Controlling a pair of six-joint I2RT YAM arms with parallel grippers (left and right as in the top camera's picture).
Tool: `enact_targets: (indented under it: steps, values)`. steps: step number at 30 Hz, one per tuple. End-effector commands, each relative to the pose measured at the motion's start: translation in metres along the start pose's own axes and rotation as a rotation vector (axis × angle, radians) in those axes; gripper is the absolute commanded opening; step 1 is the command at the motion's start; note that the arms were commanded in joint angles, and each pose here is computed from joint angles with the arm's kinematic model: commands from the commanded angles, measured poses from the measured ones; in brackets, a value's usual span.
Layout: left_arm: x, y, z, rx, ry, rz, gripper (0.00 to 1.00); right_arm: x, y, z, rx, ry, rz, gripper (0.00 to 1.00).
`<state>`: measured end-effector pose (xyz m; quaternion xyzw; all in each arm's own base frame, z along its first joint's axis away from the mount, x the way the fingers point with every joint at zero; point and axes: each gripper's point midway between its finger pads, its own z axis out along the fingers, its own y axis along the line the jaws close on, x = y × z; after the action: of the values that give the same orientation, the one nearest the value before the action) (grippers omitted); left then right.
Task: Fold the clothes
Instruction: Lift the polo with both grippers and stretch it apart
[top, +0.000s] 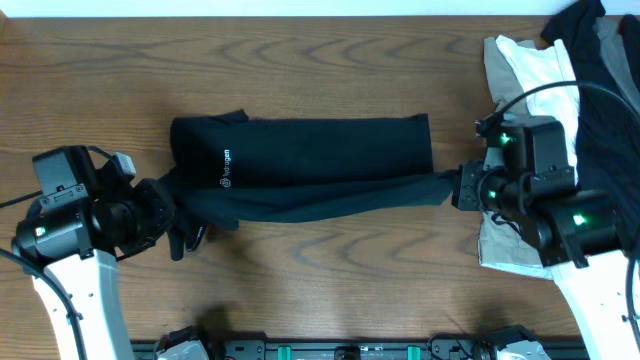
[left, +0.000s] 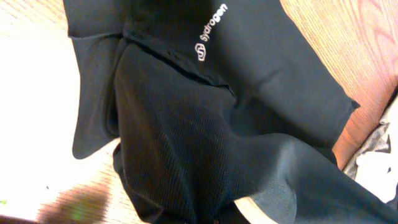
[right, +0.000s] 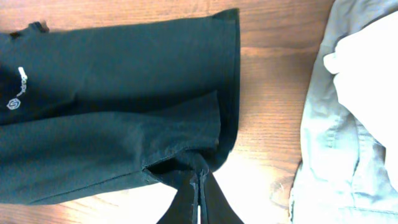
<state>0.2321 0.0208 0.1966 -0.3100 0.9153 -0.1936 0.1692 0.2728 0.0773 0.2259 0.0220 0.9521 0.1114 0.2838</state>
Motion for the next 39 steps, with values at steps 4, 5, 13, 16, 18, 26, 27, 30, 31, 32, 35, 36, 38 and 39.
enact_targets:
  steps: [4,5,13,16,18,26,27,30,31,32,35,36,38,39]
  values:
    - [-0.004,-0.023,-0.023,0.075,-0.030,0.066,0.06,-0.009,-0.008,-0.025,0.024,-0.096,-0.004,0.01]
    - [-0.003,-0.031,-0.028,0.110,-0.026,0.082,0.06,-0.011,-0.007,-0.028,0.020,-0.108,-0.007,0.01]
    - [-0.006,-0.062,-0.078,0.179,-0.123,0.211,0.06,-0.048,0.004,-0.081,0.009,-0.257,-0.073,0.01]
    - [-0.009,-0.074,-0.101,0.200,-0.202,0.261,0.06,-0.065,0.004,-0.108,0.030,-0.335,-0.077,0.01]
    - [-0.009,-0.083,-0.122,0.217,-0.268,0.304,0.06,-0.074,0.004,-0.128,0.045,-0.384,-0.092,0.01]
    - [0.005,-0.120,-0.194,0.296,-0.474,0.454,0.06,-0.088,-0.006,-0.194,0.129,-0.513,-0.084,0.01]
    - [0.007,-0.124,-0.204,0.308,-0.498,0.473,0.06,-0.089,-0.007,-0.203,0.139,-0.530,-0.083,0.01]
    - [0.010,-0.133,-0.224,0.328,-0.555,0.508,0.06,-0.092,-0.011,-0.222,0.161,-0.574,-0.072,0.01]
    - [0.009,-0.134,-0.227,0.326,-0.570,0.512,0.06,-0.093,-0.012,-0.226,0.166,-0.585,-0.069,0.01]
    - [0.007,-0.134,-0.228,0.318,-0.579,0.511,0.06,-0.095,-0.012,-0.227,0.171,-0.592,-0.067,0.01]
    - [-0.005,-0.131,-0.219,0.293,-0.558,0.491,0.06,-0.099,-0.013,-0.219,0.186,-0.571,-0.066,0.01]
    - [-0.010,-0.131,-0.213,0.288,-0.539,0.482,0.06,-0.101,-0.013,-0.213,0.191,-0.551,-0.072,0.01]
    - [-0.024,-0.131,-0.199,0.277,-0.492,0.461,0.06,-0.107,-0.013,-0.195,0.209,-0.502,-0.095,0.01]
    - [-0.030,-0.132,-0.192,0.275,-0.466,0.452,0.06,-0.110,-0.012,-0.185,0.217,-0.477,-0.105,0.01]
